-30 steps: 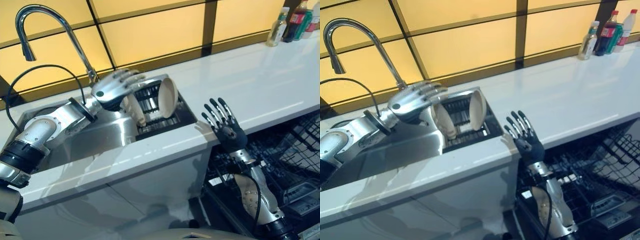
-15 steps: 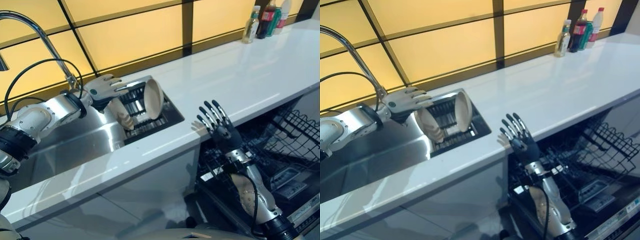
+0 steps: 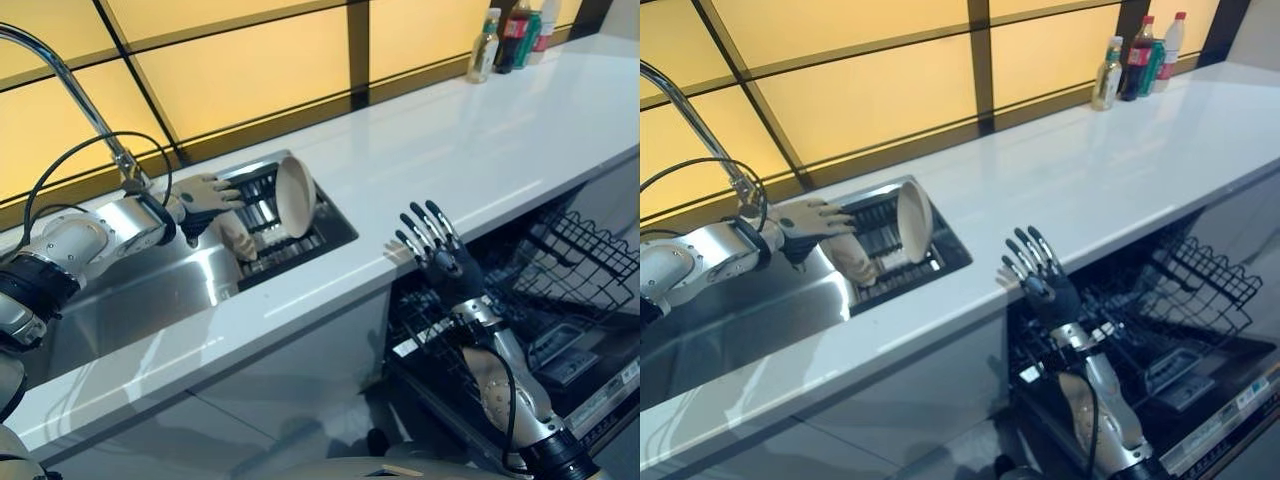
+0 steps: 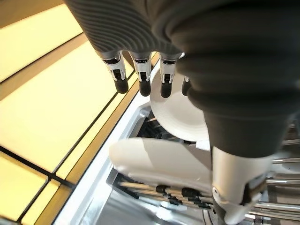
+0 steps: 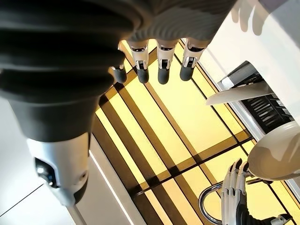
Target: Pick up plates and place into dishwasher.
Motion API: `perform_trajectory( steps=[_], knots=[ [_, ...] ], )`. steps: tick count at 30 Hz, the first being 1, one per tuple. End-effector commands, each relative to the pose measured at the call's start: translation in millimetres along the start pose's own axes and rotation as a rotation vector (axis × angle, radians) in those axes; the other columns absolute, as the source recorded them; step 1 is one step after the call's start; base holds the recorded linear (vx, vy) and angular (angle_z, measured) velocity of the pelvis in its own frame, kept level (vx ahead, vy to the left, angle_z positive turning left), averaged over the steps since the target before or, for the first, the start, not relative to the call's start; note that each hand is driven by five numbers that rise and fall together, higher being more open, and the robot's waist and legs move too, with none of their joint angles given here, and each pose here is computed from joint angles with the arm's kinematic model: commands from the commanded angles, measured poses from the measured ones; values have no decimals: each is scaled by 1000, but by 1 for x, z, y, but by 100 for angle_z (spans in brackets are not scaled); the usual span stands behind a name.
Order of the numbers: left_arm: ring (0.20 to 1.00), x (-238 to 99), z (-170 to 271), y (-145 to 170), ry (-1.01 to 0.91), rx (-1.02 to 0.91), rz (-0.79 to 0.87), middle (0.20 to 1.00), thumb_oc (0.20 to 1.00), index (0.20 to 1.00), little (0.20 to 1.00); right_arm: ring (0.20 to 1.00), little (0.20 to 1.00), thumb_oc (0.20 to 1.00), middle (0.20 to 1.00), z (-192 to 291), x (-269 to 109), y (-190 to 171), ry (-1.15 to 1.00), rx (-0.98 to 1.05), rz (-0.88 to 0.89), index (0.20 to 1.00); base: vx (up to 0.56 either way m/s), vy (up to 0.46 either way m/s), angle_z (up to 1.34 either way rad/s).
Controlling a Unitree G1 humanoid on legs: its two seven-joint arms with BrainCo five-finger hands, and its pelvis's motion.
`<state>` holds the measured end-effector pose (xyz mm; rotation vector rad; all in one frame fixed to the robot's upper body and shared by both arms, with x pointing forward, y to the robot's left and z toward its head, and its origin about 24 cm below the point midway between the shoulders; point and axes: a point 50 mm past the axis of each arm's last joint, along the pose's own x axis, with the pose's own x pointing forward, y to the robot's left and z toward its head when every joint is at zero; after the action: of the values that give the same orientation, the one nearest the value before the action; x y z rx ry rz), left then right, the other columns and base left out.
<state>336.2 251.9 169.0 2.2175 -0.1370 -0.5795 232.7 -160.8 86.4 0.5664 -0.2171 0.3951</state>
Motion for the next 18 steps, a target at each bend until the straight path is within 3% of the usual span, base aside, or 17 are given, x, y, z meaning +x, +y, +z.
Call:
perform_trajectory(
  steps=[1, 8, 18],
  knots=[
    [1000, -6, -25, -6, 130, -65, -10, 1000, 1000, 1000, 1000, 1000, 1000, 1000, 1000, 14, 3, 7, -62, -14, 57, 1000, 0, 0, 0],
    [1000, -5, -22, -20, 131, -55, -125, 1000, 1000, 1000, 1000, 1000, 1000, 1000, 1000, 15, 2, 6, -58, -9, 58, 1000, 0, 0, 0],
    [1000, -5, -9, -49, 119, 49, -164, 1000, 1000, 1000, 1000, 1000, 1000, 1000, 1000, 16, 1, 6, -64, -11, 58, 1000, 7, 1, 0]
  ],
)
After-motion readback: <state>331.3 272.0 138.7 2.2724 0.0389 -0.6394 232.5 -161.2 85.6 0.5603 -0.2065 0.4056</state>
